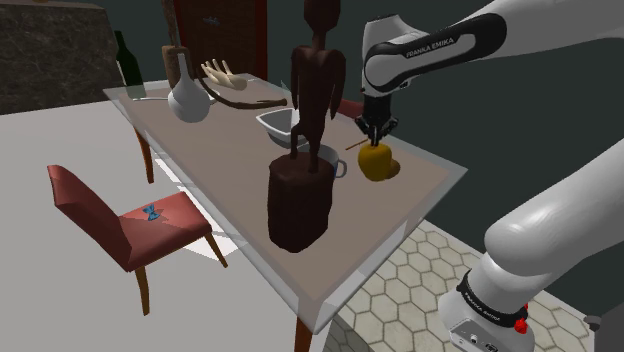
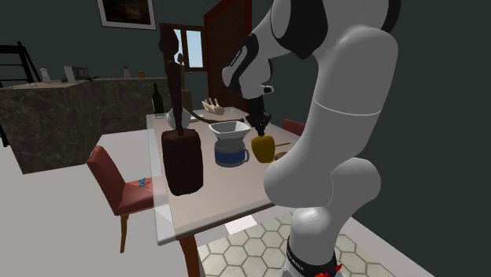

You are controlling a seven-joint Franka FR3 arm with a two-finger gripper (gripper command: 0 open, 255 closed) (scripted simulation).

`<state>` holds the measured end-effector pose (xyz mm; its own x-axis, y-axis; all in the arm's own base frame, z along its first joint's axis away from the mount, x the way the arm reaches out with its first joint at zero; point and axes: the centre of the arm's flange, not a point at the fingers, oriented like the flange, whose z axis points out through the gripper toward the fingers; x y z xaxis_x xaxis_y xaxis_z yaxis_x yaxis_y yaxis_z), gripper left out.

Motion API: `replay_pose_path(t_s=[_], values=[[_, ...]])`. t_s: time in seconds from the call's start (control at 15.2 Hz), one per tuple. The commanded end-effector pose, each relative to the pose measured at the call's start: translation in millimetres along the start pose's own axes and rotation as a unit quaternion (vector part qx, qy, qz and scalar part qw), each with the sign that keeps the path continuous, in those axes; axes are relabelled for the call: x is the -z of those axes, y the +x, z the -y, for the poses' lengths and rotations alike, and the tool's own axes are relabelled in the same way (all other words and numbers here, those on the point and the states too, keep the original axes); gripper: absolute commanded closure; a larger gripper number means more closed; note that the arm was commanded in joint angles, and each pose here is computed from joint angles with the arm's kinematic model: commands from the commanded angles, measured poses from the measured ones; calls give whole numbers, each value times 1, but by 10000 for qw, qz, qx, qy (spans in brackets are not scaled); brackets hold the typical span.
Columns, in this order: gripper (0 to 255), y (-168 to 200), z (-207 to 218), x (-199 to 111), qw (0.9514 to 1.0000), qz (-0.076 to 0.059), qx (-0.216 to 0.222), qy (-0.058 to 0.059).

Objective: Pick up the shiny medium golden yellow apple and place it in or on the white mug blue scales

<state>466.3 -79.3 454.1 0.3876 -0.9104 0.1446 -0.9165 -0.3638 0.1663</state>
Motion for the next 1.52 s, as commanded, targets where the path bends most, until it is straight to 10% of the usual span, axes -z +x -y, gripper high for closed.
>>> replay_pose_path(t_s=[0.0,1.45], values=[[255,2,-2,11,10000,1,0,-1],[255,15,2,126,10000,1,0,-1]])
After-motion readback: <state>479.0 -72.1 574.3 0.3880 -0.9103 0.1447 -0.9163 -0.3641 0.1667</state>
